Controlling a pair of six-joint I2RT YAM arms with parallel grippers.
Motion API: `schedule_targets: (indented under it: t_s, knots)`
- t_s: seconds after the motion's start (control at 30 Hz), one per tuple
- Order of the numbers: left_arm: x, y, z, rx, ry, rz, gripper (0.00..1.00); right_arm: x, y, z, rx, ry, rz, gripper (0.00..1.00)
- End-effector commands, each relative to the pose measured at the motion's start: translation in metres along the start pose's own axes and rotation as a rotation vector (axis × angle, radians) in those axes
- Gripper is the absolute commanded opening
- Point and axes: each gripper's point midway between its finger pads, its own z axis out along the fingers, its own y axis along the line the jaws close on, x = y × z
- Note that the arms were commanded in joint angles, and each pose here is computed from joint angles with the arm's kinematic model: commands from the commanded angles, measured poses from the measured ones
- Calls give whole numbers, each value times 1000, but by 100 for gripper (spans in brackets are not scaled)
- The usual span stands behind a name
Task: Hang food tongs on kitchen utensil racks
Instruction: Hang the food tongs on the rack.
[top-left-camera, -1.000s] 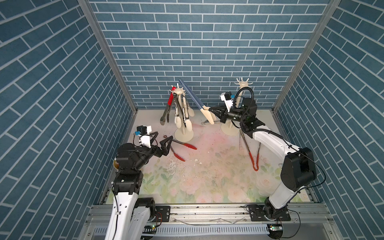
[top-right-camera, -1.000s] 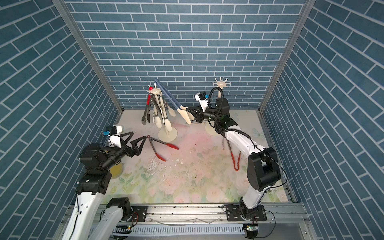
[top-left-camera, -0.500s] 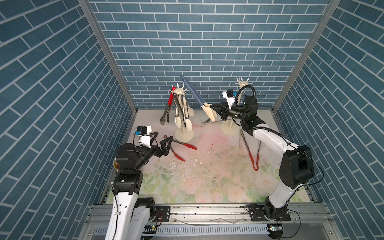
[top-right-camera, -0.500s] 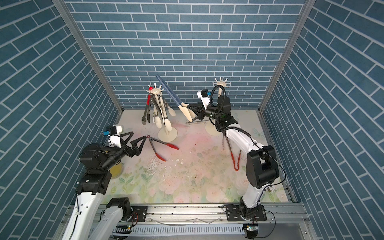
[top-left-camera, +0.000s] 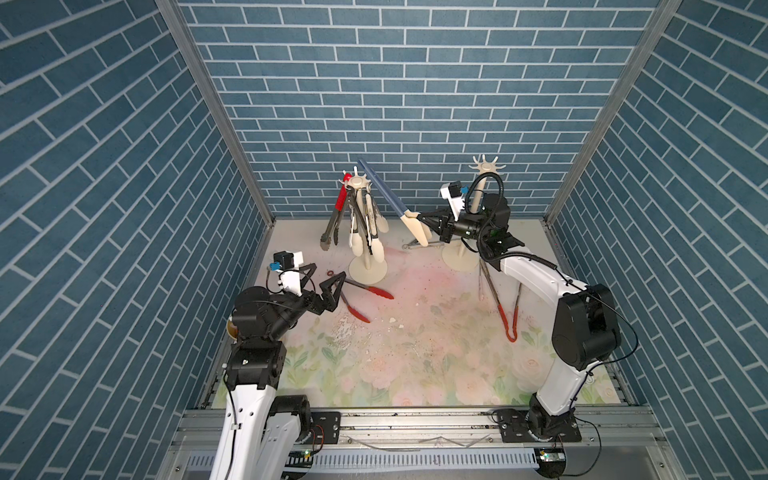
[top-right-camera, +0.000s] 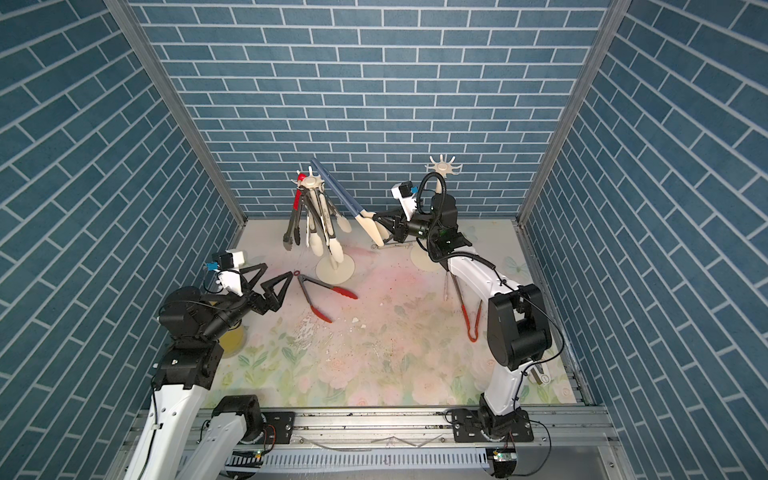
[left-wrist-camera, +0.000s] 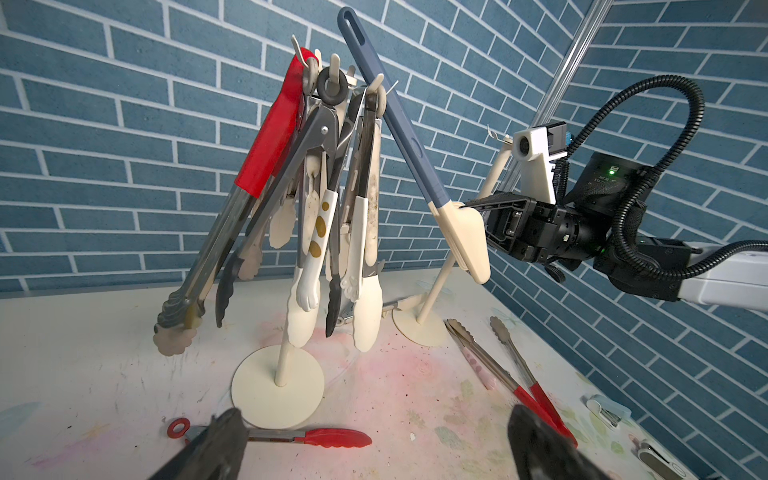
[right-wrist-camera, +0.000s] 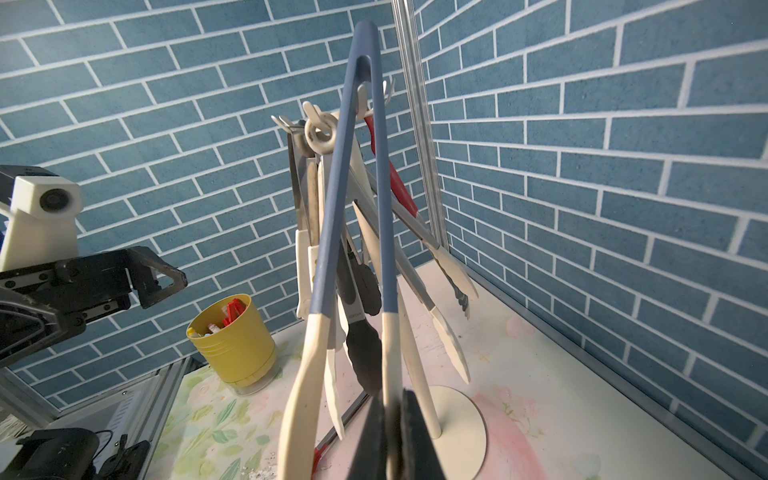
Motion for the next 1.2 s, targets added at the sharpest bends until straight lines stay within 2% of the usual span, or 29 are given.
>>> schedule_targets:
  t_s: [0.0, 0.47, 0.97, 1.17]
  knots:
    - [0, -4, 0, 21, -7, 12, 99, -22, 6, 0, -36, -48, -58, 0]
    - [0, -3, 1, 20, -4, 10, 99, 20, -1, 3, -64, 28, -1, 0]
    - [1, -3, 1, 20, -3, 10, 99, 41, -17, 3, -50, 71, 43, 0]
    - [0, -3, 1, 20, -4, 10, 99, 37, -19, 3, -47, 76, 49, 7]
